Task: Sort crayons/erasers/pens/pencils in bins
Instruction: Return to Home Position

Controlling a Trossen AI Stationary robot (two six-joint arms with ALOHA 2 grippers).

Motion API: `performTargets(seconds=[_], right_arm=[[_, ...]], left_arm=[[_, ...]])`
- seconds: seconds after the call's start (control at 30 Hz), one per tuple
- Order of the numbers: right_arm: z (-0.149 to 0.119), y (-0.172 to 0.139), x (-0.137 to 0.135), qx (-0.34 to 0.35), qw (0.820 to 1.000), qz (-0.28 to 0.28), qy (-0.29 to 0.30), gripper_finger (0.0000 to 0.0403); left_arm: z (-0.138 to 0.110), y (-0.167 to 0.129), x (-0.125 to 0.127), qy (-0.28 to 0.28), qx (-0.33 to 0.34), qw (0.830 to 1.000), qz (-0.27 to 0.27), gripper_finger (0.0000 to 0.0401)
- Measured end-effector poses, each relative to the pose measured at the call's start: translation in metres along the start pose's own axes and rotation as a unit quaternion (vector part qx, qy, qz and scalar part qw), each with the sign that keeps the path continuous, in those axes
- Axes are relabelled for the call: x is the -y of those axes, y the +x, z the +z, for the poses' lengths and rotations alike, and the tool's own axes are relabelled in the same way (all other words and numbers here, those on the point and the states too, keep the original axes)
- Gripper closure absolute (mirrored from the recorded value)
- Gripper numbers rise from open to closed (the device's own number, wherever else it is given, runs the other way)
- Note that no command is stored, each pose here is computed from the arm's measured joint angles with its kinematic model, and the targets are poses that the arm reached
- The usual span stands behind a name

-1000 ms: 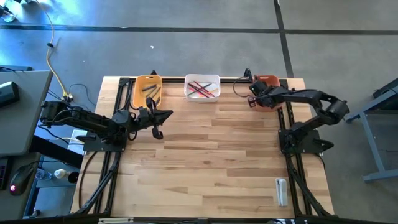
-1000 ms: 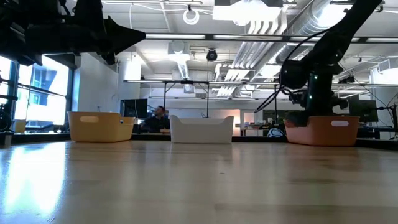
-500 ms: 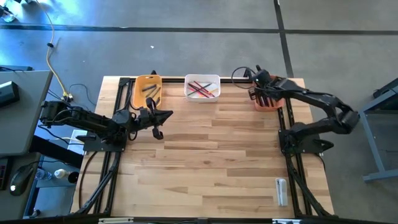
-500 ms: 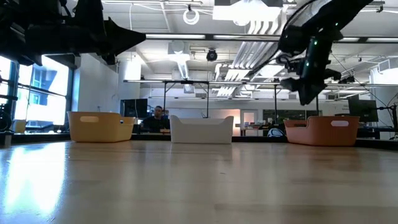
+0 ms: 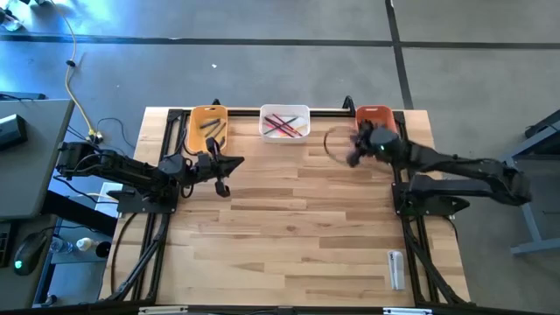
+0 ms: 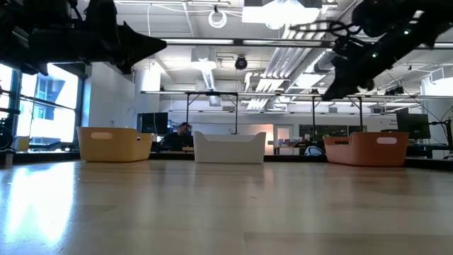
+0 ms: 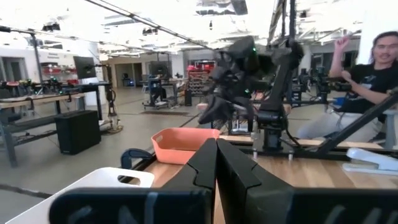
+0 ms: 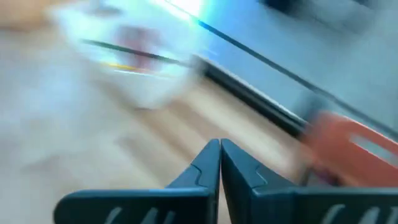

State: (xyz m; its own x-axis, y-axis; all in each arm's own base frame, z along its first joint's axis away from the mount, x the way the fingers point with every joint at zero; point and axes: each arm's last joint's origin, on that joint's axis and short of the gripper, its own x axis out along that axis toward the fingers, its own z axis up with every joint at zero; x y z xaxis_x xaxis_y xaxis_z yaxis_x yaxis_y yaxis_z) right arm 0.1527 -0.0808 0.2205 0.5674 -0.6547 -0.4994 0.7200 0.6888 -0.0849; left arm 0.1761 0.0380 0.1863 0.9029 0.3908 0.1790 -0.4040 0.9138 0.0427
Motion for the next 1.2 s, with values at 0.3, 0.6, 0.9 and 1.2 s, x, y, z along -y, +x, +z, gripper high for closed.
performTargets(seconds=[0.3, 0.6, 0.9, 1.2], right_arm=[[-0.036, -0.01, -0.035, 0.18, 0.933, 0.297, -0.092, 0.0402], [-0.036, -0.035, -0.042, 0.238, 0.876, 0.402, -0.118, 0.0403], [-0.038, -0.054, -0.039, 0.285, 0.855, 0.401, -0.166, 0.0403], [-0.045, -0.064, -0.03, 0.293, 0.866, 0.369, -0.165, 0.0403]], left_arm=[[-0.001, 0.0, 0.003, 0.004, -0.004, 0.999, -0.048, 0.0401], [-0.002, -0.003, 0.005, 0.016, -0.02, 0.995, -0.093, 0.0401], [0.009, -0.017, 0.001, 0.03, -0.028, 0.994, -0.1, 0.0401], [0.009, -0.044, -0.005, 0.023, 0.024, 0.995, -0.096, 0.0401]])
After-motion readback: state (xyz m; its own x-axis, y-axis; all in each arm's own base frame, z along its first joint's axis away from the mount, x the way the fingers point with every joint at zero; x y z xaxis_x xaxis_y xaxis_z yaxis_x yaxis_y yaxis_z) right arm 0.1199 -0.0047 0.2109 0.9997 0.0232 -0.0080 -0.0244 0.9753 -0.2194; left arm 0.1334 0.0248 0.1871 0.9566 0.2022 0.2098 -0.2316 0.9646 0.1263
